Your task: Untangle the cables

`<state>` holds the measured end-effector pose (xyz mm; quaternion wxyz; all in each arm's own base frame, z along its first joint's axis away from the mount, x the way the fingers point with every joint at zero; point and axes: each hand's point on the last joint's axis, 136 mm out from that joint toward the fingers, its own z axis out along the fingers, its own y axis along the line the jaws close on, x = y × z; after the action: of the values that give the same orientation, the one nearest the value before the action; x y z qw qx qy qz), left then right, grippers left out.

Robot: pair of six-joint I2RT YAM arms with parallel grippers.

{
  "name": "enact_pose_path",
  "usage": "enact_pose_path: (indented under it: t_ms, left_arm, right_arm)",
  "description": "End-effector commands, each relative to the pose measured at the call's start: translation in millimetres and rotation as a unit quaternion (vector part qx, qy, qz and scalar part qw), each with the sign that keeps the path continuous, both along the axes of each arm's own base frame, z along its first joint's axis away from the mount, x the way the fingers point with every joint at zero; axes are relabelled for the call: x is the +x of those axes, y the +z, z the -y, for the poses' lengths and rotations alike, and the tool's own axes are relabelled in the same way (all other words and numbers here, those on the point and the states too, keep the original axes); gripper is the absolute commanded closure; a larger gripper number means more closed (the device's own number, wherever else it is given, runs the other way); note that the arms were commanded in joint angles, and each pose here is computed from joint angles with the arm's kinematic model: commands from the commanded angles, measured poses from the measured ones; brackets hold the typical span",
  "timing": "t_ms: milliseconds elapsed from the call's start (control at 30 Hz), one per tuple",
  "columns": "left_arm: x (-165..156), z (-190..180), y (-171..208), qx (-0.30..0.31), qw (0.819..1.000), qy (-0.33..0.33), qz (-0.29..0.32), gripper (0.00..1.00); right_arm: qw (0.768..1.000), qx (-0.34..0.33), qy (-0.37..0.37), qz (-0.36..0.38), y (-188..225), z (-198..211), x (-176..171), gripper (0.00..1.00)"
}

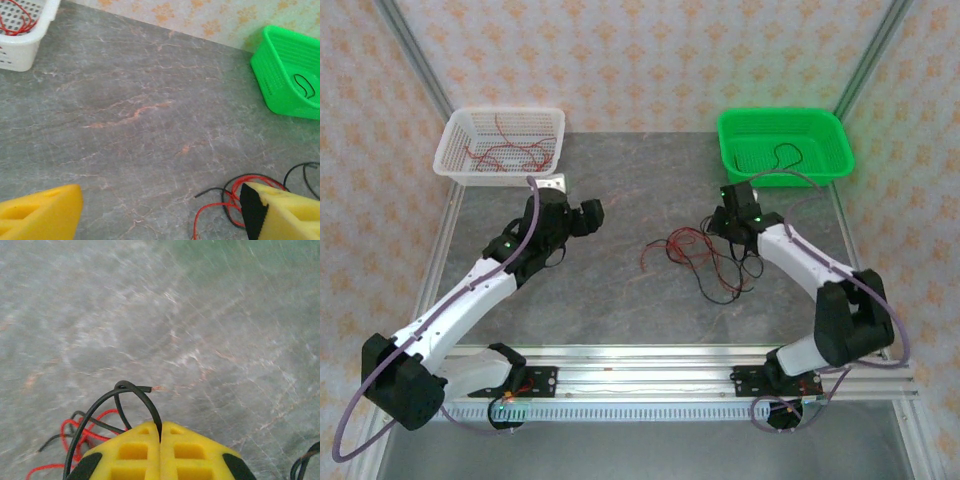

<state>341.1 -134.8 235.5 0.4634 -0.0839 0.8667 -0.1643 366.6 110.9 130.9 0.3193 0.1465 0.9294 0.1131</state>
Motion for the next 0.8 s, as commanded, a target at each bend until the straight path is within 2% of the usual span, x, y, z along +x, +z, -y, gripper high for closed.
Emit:
enact_pose_path:
  t_ms: [0, 167, 333, 533, 667, 767]
  left_arm:
    - [-2, 13, 13, -0.015, 1.0, -0.019, 0.02, 0.17]
    - [-6, 34, 16, -0.013, 0.998, -0.056, 0.029, 0.2]
    - [-13, 59, 23, -0.015, 0.994, -0.098, 0.049, 0.23]
    - [-22, 94, 25, -0.012, 0.985, -0.158, 0.07, 0.23]
    - [-29, 116, 26, -0.009, 0.978, -0.191, 0.081, 0.23]
    - [-36, 134, 32, -0.015, 0.971, -0.221, 0.091, 0.23]
  right_arm:
    - [0.998, 0.013, 0.061, 0.031, 33, -15, -4, 1.0]
    - [0.985, 0.008, 0.147, 0.085, 68, -30, -10, 1.0]
    - [0.961, -0.03, 0.239, 0.138, 98, -41, -17, 1.0]
    - [0.903, -0.076, 0.368, 0.207, 124, -60, -34, 1.0]
    - [0.867, -0.128, 0.426, 0.225, 126, -65, -39, 1.0]
    - [0.837, -0.168, 0.45, 0.261, 144, -66, -45, 1.0]
